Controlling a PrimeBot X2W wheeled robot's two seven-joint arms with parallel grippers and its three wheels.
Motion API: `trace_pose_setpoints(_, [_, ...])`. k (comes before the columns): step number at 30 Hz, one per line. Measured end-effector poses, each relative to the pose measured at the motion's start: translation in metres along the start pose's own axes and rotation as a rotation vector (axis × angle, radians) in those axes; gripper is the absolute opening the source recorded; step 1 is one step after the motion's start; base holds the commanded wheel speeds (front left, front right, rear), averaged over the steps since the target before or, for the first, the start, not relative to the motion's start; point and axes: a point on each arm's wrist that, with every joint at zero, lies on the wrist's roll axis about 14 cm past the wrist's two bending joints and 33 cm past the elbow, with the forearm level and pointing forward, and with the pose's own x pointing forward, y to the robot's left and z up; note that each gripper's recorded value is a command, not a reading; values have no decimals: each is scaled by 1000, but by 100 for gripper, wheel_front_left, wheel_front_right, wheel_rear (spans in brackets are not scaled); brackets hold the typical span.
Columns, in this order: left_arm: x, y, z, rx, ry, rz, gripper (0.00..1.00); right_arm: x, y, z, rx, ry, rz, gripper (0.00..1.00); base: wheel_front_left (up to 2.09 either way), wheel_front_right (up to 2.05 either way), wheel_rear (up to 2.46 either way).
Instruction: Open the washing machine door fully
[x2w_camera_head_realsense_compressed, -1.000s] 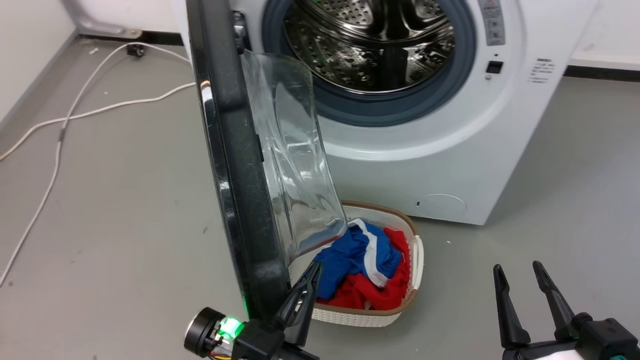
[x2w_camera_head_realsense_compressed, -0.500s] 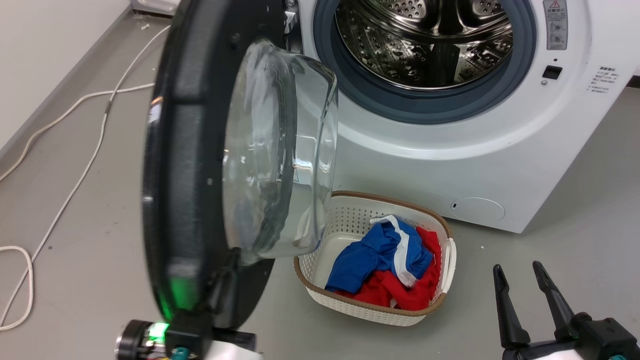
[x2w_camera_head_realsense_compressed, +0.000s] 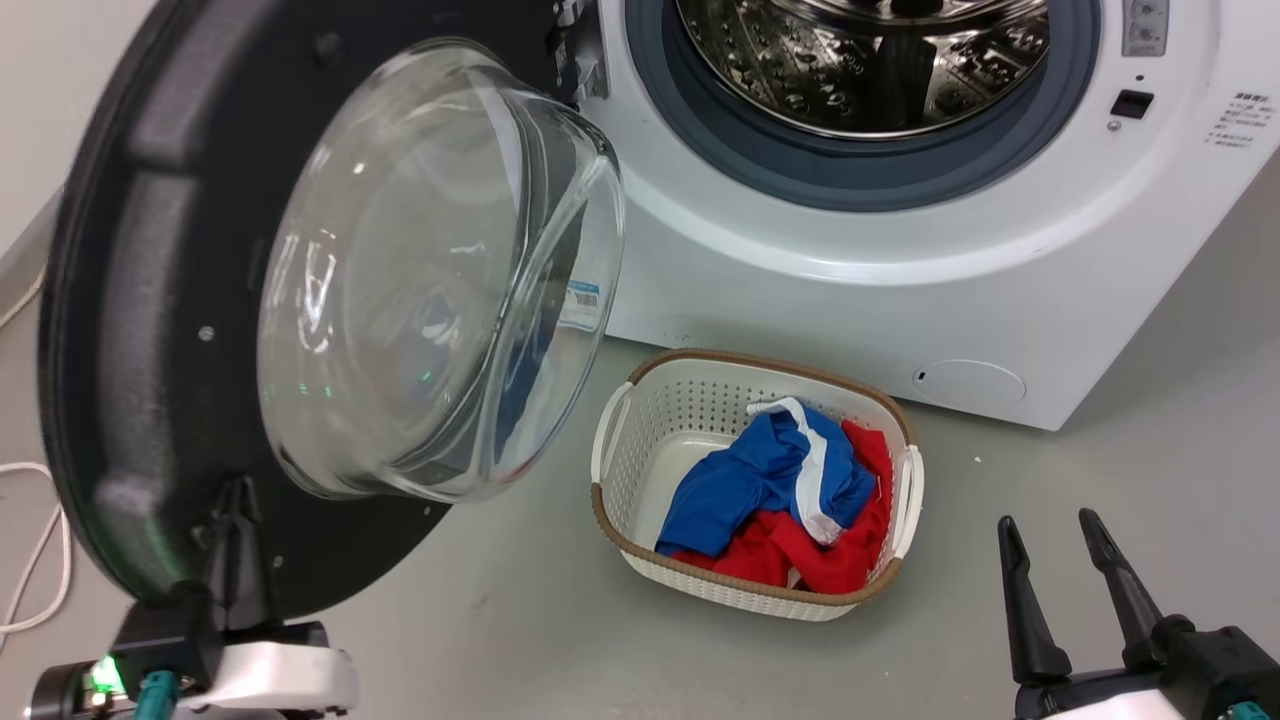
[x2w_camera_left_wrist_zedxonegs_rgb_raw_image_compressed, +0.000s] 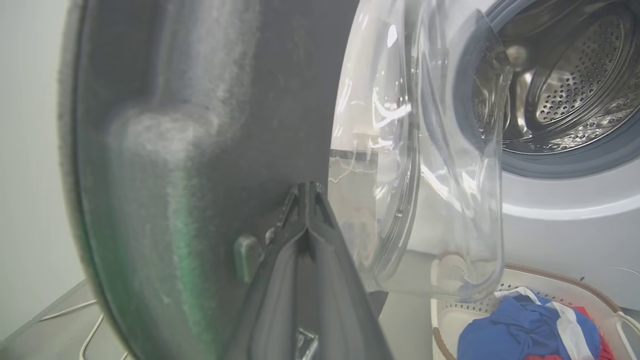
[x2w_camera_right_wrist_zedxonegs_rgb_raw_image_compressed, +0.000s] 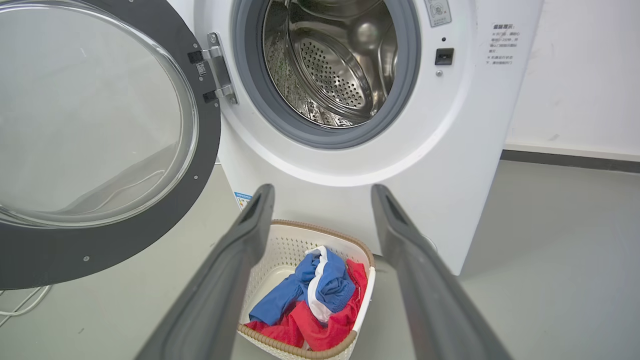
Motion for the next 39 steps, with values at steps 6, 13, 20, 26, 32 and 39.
trace_pose_setpoints(6, [11,30,-1,19,1,90,0,8,-1,-6,-6,12,4,100,0,0,0])
trace_pose_setpoints(13, [29,57,-3,27,7,158,0,16,-3,-12,-7,23,5,100,0,0,0])
trace_pose_setpoints(20, [52,80,-9,38,24,197,0,22,-8,-19,-8,37,-4,100,0,0,0])
trace_pose_setpoints(26, [72,96,-16,27,43,226,0,25,-14,-24,-11,45,-17,100,0,0,0])
trace_pose_setpoints(32, [90,111,-22,22,64,252,0,24,-19,-30,-15,63,-32,100,0,0,0])
trace_pose_setpoints(39, [106,124,-24,14,81,269,0,27,-21,-32,-22,65,-35,100,0,0,0])
